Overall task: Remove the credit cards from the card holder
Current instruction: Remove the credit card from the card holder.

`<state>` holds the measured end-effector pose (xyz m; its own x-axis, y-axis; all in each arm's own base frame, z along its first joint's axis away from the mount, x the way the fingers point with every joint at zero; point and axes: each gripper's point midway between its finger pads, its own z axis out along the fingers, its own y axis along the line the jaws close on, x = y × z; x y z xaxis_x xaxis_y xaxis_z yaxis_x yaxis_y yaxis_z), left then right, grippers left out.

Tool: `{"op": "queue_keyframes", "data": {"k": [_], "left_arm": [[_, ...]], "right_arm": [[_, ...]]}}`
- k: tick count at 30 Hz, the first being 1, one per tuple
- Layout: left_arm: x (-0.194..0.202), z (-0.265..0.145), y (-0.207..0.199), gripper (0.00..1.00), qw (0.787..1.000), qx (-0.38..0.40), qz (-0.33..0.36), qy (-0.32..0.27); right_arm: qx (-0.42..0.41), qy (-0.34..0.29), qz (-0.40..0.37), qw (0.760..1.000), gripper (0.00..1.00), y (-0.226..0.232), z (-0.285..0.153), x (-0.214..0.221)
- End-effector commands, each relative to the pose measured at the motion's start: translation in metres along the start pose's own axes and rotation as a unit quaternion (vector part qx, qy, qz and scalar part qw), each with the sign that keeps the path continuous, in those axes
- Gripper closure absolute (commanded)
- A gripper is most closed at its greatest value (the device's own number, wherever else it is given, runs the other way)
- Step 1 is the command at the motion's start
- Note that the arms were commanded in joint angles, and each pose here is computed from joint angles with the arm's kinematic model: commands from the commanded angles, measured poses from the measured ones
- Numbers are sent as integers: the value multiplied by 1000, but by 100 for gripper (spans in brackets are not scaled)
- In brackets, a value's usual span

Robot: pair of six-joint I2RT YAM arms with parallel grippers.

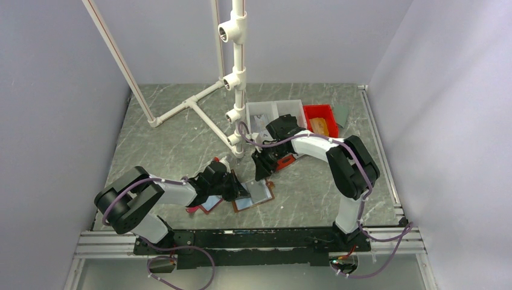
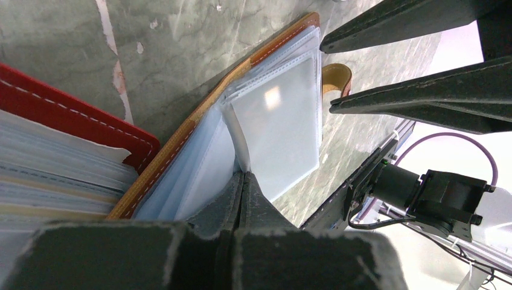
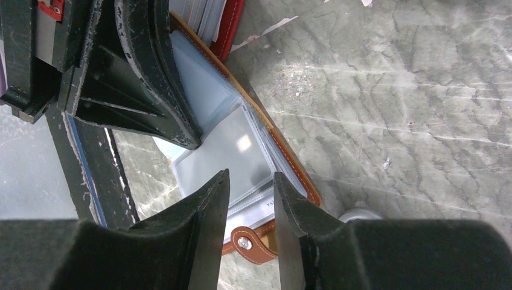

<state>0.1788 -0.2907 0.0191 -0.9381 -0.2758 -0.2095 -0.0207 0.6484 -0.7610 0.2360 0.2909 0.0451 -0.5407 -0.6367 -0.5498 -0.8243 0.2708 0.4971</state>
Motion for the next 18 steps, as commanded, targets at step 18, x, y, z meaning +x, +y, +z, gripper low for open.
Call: {"op": "queue_keyframes", "data": {"k": [18], "left_arm": [[18, -4, 61, 100, 994, -103, -3, 19]], "right_arm": [[-4, 8, 6, 1000, 64, -2, 5, -4]]}}
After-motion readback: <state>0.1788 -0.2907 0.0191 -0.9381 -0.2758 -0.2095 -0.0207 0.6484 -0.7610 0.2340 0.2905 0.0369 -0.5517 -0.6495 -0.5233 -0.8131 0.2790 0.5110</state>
